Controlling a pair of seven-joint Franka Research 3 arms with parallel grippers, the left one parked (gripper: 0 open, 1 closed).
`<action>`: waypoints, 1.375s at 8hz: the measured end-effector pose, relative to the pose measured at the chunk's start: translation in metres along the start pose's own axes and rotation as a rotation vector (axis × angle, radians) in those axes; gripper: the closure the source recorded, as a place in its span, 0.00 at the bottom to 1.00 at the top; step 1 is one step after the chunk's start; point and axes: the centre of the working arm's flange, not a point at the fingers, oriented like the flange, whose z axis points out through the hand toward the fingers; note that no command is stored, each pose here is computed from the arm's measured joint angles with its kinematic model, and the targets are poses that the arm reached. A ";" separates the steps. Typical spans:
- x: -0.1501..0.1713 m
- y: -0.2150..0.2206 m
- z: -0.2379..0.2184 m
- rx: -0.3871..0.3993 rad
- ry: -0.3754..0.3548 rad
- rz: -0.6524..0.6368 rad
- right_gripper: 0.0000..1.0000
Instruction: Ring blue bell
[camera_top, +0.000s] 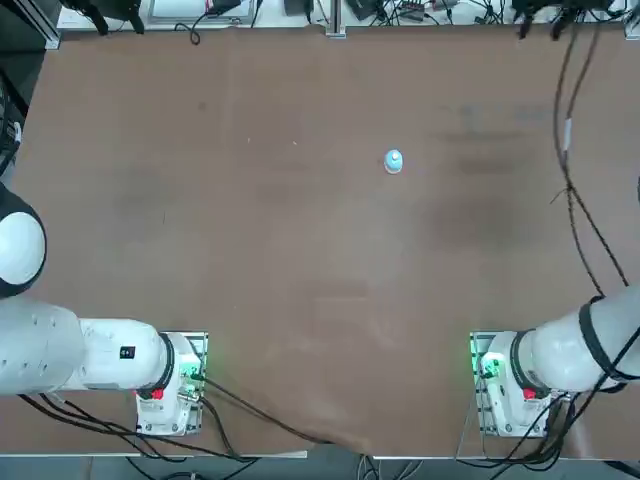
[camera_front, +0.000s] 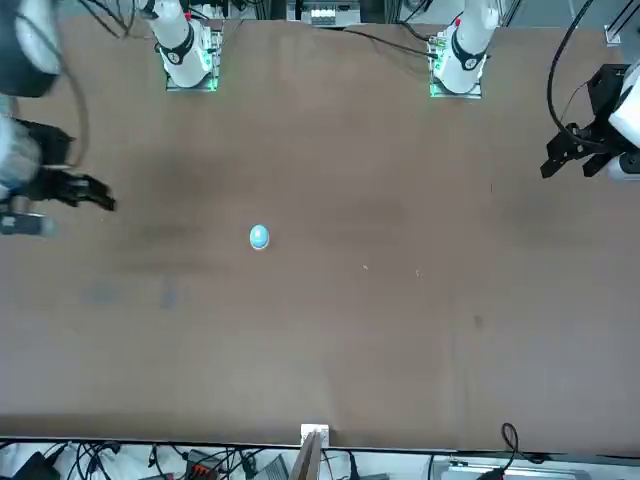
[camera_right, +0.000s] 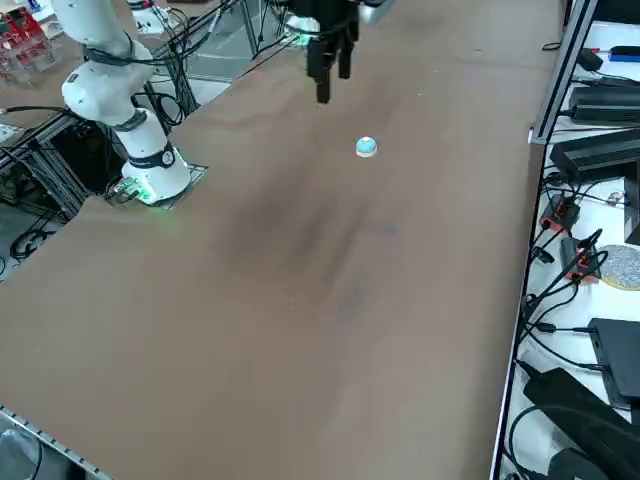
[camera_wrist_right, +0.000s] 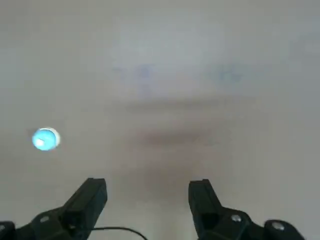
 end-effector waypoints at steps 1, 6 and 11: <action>-0.001 0.018 -0.011 0.002 0.013 0.006 0.00; -0.027 0.022 -0.034 -0.026 0.021 -0.015 0.00; -0.080 0.011 -0.028 -0.039 0.029 -0.097 0.00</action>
